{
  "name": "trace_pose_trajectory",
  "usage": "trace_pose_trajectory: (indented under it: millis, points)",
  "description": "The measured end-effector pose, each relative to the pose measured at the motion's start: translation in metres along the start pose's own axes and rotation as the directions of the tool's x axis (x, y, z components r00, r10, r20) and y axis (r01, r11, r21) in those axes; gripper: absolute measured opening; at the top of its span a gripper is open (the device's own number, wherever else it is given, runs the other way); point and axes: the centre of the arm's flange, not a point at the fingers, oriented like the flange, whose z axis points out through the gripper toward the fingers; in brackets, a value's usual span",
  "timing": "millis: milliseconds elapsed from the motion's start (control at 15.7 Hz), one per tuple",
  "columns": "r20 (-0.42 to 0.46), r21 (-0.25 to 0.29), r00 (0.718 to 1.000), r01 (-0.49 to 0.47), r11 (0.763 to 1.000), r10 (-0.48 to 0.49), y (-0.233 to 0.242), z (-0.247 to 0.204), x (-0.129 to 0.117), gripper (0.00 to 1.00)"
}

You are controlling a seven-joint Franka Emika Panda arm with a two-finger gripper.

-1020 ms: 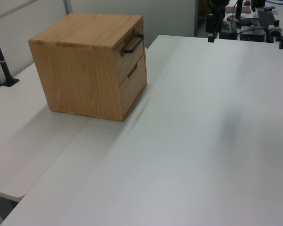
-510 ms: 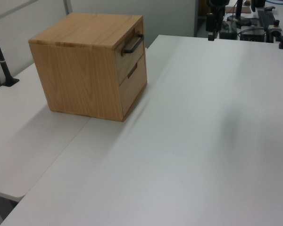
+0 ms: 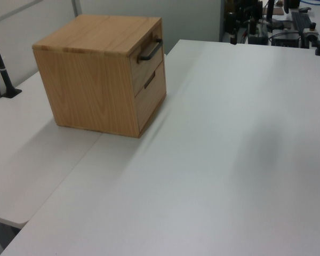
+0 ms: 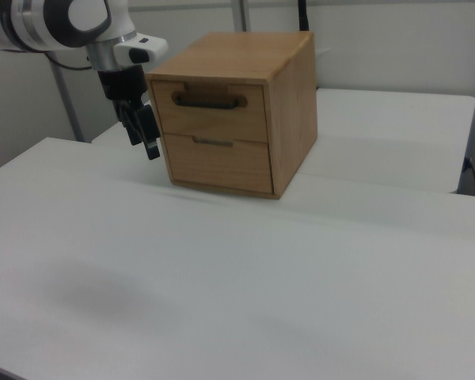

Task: Open the drawer by sliding it
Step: 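Move the gripper toward the upper drawer's black handle, then lower the gripper and hook it onto the black bar handle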

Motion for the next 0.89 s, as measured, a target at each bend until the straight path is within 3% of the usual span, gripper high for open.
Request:
trace_pose_trajectory:
  millis: [191, 383, 574, 893]
  points:
    - [-0.003, 0.043, 0.981, -0.192, 0.980, 0.192, -0.007, 0.003, 0.005, 1.00]
    - [-0.019, 0.141, 0.927, -0.368, 0.919, 0.375, -0.018, 0.001, 0.016, 1.00]
    - [-0.025, 0.210, 0.844, -0.519, 0.829, 0.535, -0.028, 0.007, 0.030, 1.00]
    - [-0.009, 0.361, 0.683, -0.679, 0.639, 0.731, -0.049, 0.022, 0.059, 1.00]
